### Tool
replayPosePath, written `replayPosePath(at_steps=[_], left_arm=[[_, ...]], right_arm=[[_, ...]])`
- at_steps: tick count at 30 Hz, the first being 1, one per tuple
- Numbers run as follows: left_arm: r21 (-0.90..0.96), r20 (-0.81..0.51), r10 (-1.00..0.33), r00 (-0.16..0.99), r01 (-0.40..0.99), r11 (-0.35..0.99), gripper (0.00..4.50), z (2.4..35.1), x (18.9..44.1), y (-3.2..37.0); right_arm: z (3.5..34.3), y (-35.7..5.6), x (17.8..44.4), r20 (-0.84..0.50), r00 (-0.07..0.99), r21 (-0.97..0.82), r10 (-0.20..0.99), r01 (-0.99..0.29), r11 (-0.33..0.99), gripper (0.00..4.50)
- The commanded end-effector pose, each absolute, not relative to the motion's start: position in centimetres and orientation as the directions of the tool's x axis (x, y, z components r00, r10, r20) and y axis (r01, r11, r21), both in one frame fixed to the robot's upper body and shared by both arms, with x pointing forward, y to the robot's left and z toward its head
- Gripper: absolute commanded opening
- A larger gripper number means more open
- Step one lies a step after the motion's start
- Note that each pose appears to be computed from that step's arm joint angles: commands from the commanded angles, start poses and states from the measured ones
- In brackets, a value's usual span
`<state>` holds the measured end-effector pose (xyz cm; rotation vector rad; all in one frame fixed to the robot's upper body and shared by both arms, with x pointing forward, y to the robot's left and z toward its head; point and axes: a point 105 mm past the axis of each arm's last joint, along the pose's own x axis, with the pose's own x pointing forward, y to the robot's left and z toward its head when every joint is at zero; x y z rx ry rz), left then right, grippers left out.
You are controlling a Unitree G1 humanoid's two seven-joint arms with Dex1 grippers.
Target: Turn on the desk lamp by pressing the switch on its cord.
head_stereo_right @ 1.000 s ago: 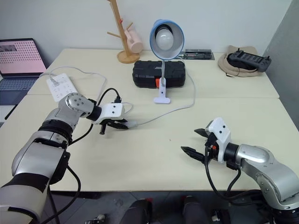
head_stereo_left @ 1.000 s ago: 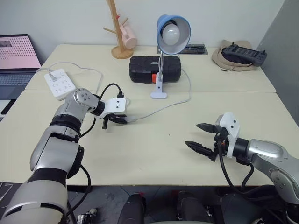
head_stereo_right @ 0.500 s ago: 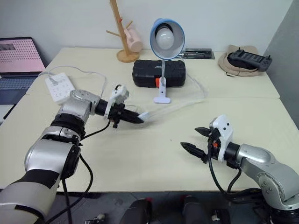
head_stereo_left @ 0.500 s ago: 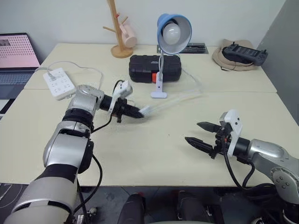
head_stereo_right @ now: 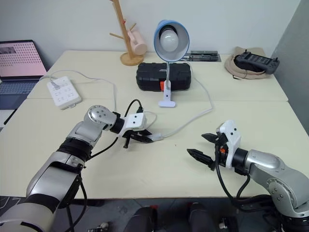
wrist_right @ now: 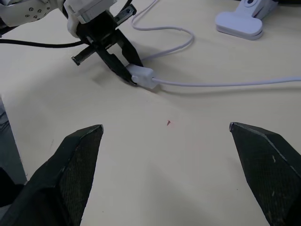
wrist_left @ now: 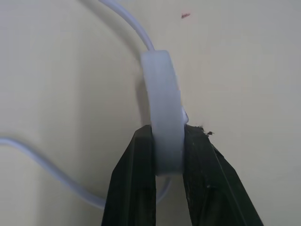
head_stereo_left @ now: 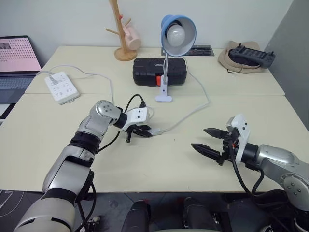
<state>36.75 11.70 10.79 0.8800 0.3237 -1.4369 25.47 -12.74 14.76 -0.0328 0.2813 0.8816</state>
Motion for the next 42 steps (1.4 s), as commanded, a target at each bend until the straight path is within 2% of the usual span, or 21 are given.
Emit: replayPosePath(at_steps=[1, 6, 7, 8, 11, 21, 24, 34, 35, 39, 42], left_arm=[[0.337, -0.678, -0.721, 0.142, 0.932, -0.134, 1.29, 11.5, 36.9, 11.8], [0.296, -0.712, -0.695, 0.103, 0.941, -0.163, 2.51, 12.0, 36.6, 13.5], [0.292, -0.714, -0.693, 0.100, 0.942, -0.164, 2.59, 12.1, 36.6, 13.7], [0.290, -0.714, -0.693, 0.099, 0.943, -0.165, 2.90, 12.2, 36.6, 13.8], [0.318, -0.704, -0.698, 0.129, 0.937, -0.147, 3.39, 12.4, 37.0, 13.7], [0.366, -0.659, -0.733, 0.165, 0.923, -0.121, 3.39, 12.0, 37.8, 11.8], [0.347, -0.665, -0.732, 0.143, 0.928, -0.134, 2.91, 12.1, 37.7, 12.1], [0.338, -0.656, -0.744, 0.132, 0.932, -0.132, 0.52, 13.2, 37.9, 12.2], [0.327, -0.634, -0.762, 0.131, 0.938, -0.111, 0.39, 13.6, 38.1, 11.8], [0.167, -0.494, -0.865, 0.086, 0.986, 0.003, 0.38, 16.0, 38.3, 10.0], [-0.132, -0.319, -0.947, -0.014, 0.991, 0.030, 0.38, 18.8, 37.0, 8.8]], right_arm=[[15.6, -12.5, 25.1, -0.234, 0.595, 0.055, 0.769, -0.782, 0.621, 4.50], [15.5, -12.7, 25.0, -0.235, 0.597, 0.058, 0.767, -0.779, 0.624, 4.50], [15.5, -12.7, 25.0, -0.235, 0.597, 0.058, 0.767, -0.779, 0.624, 4.50], [15.5, -12.7, 25.0, -0.235, 0.597, 0.059, 0.767, -0.779, 0.624, 4.50], [15.5, -12.6, 25.1, -0.232, 0.597, 0.060, 0.768, -0.779, 0.624, 4.50], [15.6, -12.5, 25.5, -0.225, 0.599, 0.061, 0.769, -0.779, 0.624, 4.50], [15.6, -12.8, 25.5, -0.228, 0.607, 0.060, 0.761, -0.772, 0.633, 4.50], [15.4, -13.2, 25.7, -0.225, 0.626, 0.069, 0.747, -0.754, 0.653, 4.50], [15.4, -13.3, 25.7, -0.225, 0.629, 0.073, 0.744, -0.750, 0.657, 4.50], [15.2, -13.4, 25.8, -0.214, 0.636, 0.113, 0.741, -0.738, 0.665, 4.50], [15.4, -12.6, 25.2, -0.153, 0.615, 0.250, 0.774, -0.734, 0.632, 4.50]])
